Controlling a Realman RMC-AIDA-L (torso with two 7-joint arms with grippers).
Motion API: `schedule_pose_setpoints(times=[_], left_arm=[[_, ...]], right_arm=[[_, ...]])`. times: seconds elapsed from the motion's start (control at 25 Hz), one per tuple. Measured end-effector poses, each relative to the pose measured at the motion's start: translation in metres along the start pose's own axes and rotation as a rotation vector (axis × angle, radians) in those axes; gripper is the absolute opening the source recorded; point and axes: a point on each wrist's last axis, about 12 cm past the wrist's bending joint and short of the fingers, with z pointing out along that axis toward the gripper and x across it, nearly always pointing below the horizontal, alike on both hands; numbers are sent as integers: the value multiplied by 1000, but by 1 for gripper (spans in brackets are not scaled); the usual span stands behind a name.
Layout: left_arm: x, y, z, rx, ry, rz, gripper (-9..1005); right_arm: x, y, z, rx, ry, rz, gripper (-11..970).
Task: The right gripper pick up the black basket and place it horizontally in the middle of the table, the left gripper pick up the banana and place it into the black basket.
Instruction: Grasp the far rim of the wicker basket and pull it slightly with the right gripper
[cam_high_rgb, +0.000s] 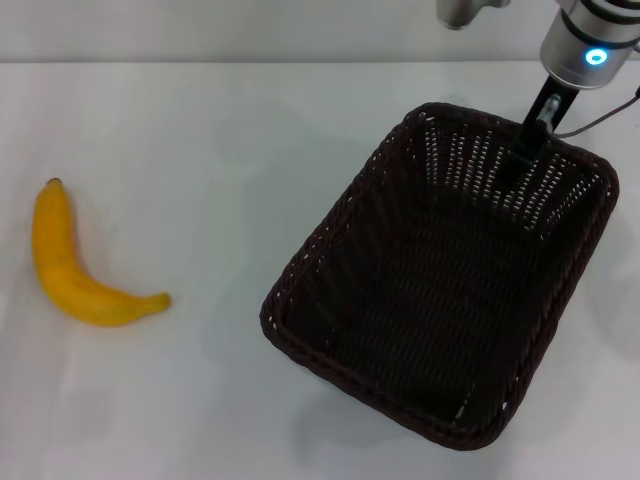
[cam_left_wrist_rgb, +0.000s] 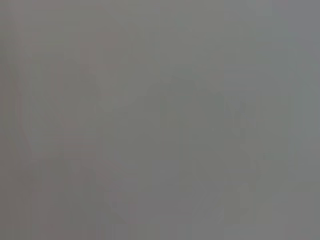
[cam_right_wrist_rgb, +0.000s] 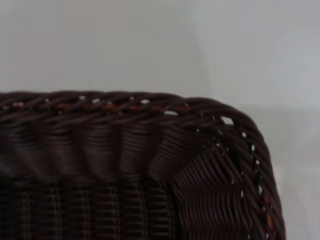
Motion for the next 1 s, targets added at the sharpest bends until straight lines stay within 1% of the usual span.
schedule_pose_setpoints(times=[0.28,0.48,0.68,0.88,1.0], left_arm=[[2,-2,-3,3,12,-10,873],[3,-2,-7,-1,15,-20,872],[3,-3,-7,2,15,-21,872],[-1,-3,-8,15,-12,-8,872],[-7,0,-8,20,-50,7,872]], right_arm=[[-1,4,3,21,30,-69,635],[0,5,3,6,41,-89,393],[2,7,-3,-11,56,-93,253],[7,3,-10,-1,60,-53,245],[6,1,-15,20,55,28,234]])
